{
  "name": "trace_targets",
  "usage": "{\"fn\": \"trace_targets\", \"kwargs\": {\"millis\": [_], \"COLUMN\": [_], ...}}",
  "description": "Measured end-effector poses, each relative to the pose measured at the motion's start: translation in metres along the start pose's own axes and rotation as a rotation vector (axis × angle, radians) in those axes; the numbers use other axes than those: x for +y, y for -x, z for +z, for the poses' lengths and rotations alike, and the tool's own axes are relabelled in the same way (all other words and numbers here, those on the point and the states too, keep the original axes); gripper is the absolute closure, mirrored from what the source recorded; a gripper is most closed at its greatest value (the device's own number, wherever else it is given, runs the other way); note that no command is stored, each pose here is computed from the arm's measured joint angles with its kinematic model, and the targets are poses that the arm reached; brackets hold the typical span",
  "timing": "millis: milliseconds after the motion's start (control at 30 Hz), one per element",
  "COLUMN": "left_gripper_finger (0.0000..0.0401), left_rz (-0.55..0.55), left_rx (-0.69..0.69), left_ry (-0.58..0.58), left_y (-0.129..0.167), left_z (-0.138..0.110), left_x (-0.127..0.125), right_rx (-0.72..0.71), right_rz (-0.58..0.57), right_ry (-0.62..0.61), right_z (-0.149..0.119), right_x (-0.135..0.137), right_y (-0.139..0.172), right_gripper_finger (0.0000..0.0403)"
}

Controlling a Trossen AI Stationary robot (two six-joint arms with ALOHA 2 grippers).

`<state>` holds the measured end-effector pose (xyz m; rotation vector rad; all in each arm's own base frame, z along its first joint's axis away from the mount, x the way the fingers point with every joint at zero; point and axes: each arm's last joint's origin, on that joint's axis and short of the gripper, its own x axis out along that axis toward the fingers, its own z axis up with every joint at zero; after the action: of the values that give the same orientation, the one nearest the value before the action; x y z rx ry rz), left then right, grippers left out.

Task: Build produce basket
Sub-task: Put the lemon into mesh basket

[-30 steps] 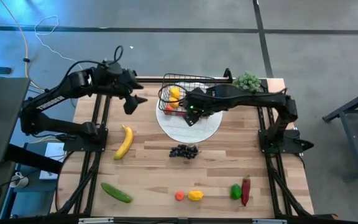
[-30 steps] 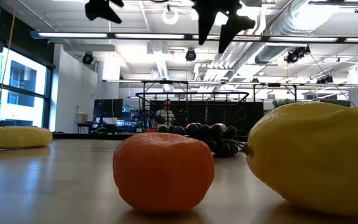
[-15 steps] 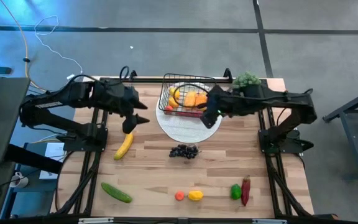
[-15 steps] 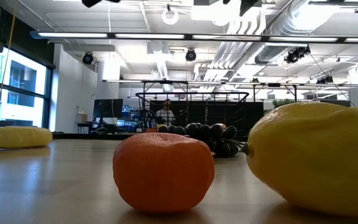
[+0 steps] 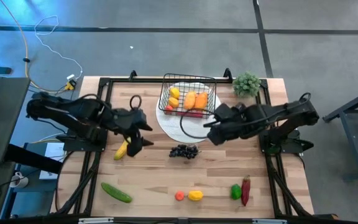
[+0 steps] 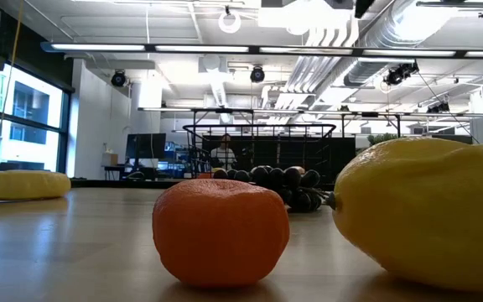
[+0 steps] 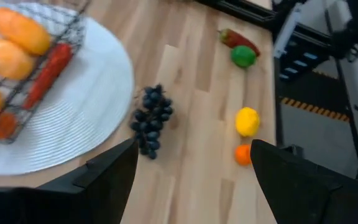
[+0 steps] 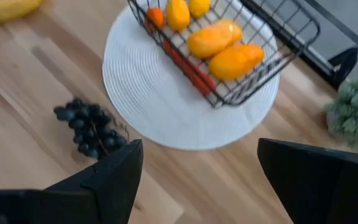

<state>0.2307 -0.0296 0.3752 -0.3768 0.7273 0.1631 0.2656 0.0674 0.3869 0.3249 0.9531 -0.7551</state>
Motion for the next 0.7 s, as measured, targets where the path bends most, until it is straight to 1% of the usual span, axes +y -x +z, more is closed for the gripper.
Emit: {"fn": "trace_targets", "kwargs": {"millis": [233, 300, 367, 433, 500, 600, 700], "left_gripper_finger": [0.0101, 0.0101, 0.0101, 0.0101, 0.0101, 0.0101, 0.0101], "left_rz": [-0.05, -0.075, -0.076, -0.086, -0.071, -0.053, -0.045], "left_rx": [0.02, 0.003, 0.024, 0.024, 0.044, 0.034, 0.028], "left_ry": [-0.046, -0.056, -0.07, -0.078, -0.092, -0.113, -0.151], "left_y": [-0.02, -0.028, -0.037, -0.045, -0.051, -0.061, -0.068], "left_z": [-0.008, -0.007, -0.01, -0.011, -0.015, -0.018, -0.022], "left_x": [-0.028, -0.037, -0.043, -0.049, -0.052, -0.06, -0.068], "right_rx": [0.061, 0.065, 0.074, 0.082, 0.079, 0.069, 0.05], "right_rz": [-0.023, -0.022, -0.02, -0.004, 0.016, 0.048, 0.106], "right_ry": [-0.008, -0.019, -0.03, -0.041, -0.048, -0.068, -0.098], "right_z": [-0.028, -0.035, -0.04, -0.044, -0.047, -0.05, -0.051], "right_x": [0.013, 0.016, 0.019, 0.022, 0.025, 0.03, 0.037], "right_y": [-0.013, -0.015, -0.018, -0.018, -0.017, -0.015, -0.013], "right_gripper_finger": [0.0105, 0.0105, 0.0105, 0.0105, 0.0105, 0.0105, 0.0105]}}
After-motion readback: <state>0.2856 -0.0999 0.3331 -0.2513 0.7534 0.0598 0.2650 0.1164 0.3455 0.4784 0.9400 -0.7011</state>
